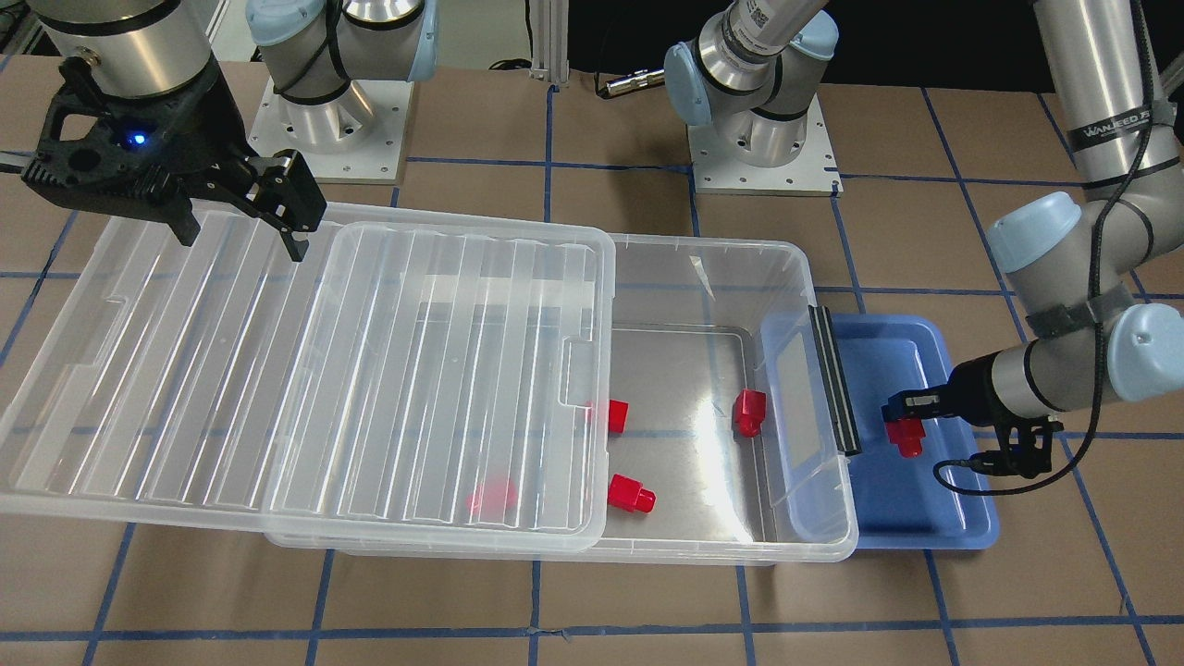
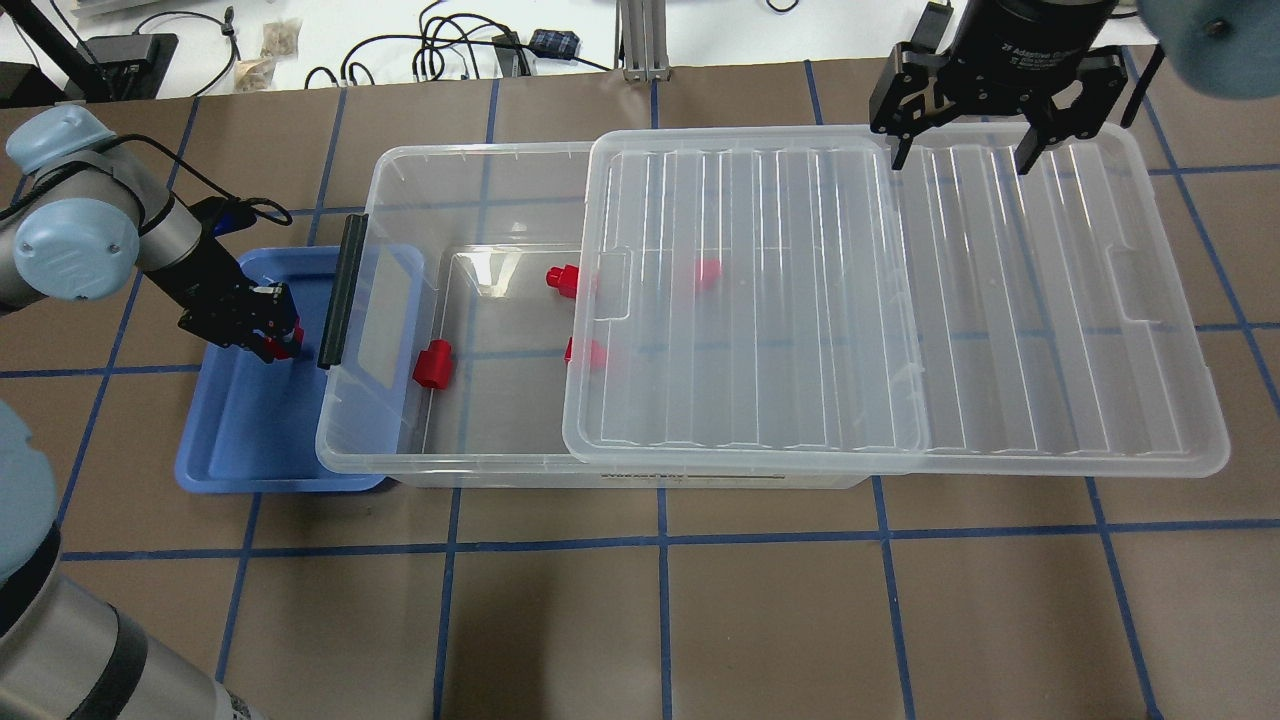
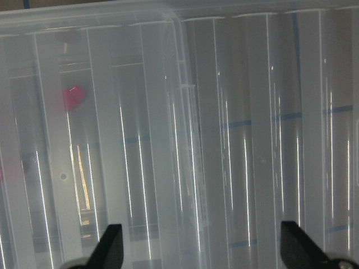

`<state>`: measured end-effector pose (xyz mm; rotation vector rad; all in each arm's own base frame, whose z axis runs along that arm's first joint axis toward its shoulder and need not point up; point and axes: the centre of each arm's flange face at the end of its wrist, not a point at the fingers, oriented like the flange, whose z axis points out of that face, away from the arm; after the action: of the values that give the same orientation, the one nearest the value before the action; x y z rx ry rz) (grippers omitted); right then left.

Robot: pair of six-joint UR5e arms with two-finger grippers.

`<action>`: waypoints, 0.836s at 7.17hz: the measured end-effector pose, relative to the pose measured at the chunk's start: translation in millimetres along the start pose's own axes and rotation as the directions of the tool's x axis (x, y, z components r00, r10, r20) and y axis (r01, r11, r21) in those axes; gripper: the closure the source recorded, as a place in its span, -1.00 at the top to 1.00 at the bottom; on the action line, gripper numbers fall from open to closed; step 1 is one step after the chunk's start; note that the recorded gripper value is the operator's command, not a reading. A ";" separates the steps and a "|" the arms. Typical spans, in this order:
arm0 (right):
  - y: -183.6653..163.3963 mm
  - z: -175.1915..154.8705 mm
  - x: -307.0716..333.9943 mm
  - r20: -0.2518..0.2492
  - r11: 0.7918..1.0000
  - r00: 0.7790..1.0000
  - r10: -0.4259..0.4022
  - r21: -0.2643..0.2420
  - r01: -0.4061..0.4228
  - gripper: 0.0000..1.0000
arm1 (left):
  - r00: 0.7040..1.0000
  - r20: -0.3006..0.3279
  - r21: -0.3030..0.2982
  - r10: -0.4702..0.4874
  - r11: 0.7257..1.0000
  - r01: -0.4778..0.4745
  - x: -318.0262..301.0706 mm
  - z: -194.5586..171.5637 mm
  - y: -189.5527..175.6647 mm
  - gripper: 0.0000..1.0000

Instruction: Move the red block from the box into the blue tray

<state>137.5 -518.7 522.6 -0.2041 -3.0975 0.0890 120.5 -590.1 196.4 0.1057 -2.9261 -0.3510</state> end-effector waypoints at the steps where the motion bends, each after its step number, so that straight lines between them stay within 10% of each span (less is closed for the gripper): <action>1: -0.5 -0.7 -0.2 0.002 1.000 1.000 0.001 0.005 -0.001 1.00 | 1.000 -0.001 -0.004 0.005 1.000 -0.005 -1.9 5.6 -2.6 0.11; 4: -1.8 -1.2 -0.3 0.003 1.000 1.000 0.002 0.016 -0.002 1.00 | 1.000 -0.004 -0.015 0.007 1.000 -0.007 -4.1 13.9 -5.6 0.42; 5: -2.9 -0.7 0.7 0.003 1.000 1.000 0.000 0.017 0.000 1.00 | 1.000 -0.004 -0.014 0.006 1.000 -0.006 -4.6 13.9 -5.8 0.99; 6: -7.2 1.0 6.5 0.002 1.000 1.000 -0.009 0.017 0.009 1.00 | 1.000 0.003 -0.001 0.004 1.000 -0.004 -4.4 6.6 -5.8 1.00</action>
<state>130.1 -525.0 522.2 -0.1895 -3.0980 0.1152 123.9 -593.8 187.9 0.0999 -2.9287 -0.3530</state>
